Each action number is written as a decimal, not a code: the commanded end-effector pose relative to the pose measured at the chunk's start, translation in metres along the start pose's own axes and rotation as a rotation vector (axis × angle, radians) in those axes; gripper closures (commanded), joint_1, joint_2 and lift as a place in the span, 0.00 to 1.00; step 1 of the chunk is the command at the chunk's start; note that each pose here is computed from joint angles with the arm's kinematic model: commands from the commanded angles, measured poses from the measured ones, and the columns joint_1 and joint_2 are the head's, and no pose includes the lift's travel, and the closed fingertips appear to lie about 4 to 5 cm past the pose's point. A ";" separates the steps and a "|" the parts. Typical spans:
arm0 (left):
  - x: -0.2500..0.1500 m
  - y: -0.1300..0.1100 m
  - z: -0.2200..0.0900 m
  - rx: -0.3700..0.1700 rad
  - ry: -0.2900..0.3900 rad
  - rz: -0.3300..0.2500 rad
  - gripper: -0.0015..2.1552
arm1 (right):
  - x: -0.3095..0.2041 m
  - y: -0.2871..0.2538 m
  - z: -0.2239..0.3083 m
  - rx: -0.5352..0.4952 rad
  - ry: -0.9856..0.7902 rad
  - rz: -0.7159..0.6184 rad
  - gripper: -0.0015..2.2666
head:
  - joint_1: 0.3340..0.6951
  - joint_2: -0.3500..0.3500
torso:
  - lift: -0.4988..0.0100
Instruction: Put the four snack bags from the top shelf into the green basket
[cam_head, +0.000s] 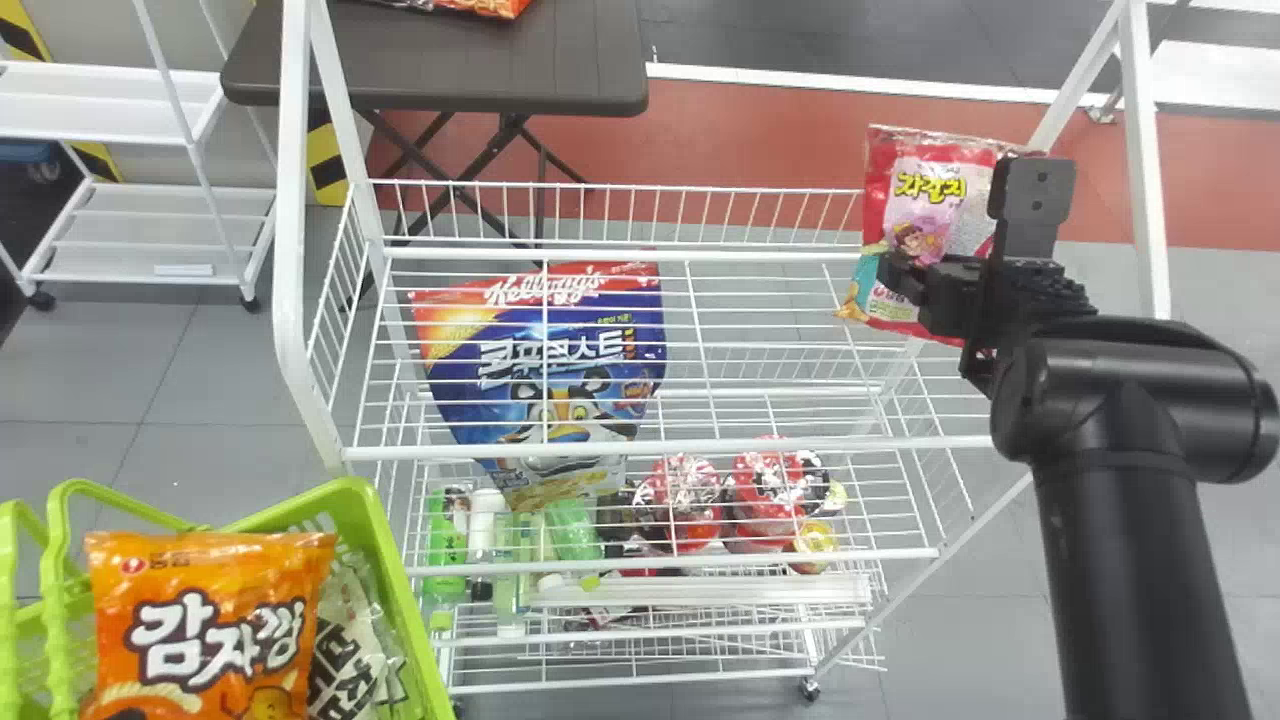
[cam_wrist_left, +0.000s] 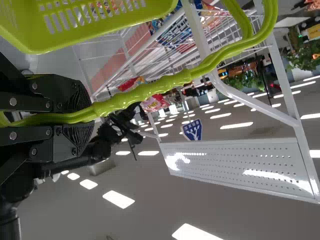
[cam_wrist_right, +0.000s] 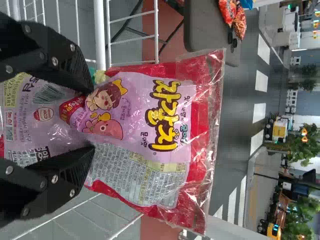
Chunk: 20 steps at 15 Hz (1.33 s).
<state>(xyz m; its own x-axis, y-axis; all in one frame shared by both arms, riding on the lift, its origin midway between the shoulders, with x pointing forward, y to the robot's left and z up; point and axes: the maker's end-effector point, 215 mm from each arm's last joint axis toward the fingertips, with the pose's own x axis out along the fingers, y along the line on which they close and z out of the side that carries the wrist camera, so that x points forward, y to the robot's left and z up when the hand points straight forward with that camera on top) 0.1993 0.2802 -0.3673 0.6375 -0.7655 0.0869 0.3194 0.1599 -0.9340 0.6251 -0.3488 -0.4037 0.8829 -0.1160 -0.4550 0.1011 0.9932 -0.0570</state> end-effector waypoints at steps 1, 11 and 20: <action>0.001 -0.003 0.000 0.000 -0.001 -0.012 1.00 | -0.010 0.001 0.007 0.011 -0.031 0.008 1.00 | 1.00 0.36 | 0.98; 0.003 -0.003 0.001 0.000 0.000 -0.018 1.00 | -0.174 0.128 0.015 0.169 -0.064 0.437 1.00 | 1.00 0.49 | 0.98; 0.002 -0.003 0.001 0.000 -0.001 -0.017 1.00 | -0.370 0.380 -0.050 0.262 0.240 1.238 1.00 | 1.00 1.00 | 0.98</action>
<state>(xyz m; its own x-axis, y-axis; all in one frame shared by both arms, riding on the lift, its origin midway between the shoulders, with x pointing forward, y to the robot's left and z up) 0.2015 0.2786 -0.3659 0.6342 -0.7677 0.0920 0.3243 0.1561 -0.9330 0.3352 0.0411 -0.3025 0.4304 0.8647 -0.2591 -0.5977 0.4881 0.6361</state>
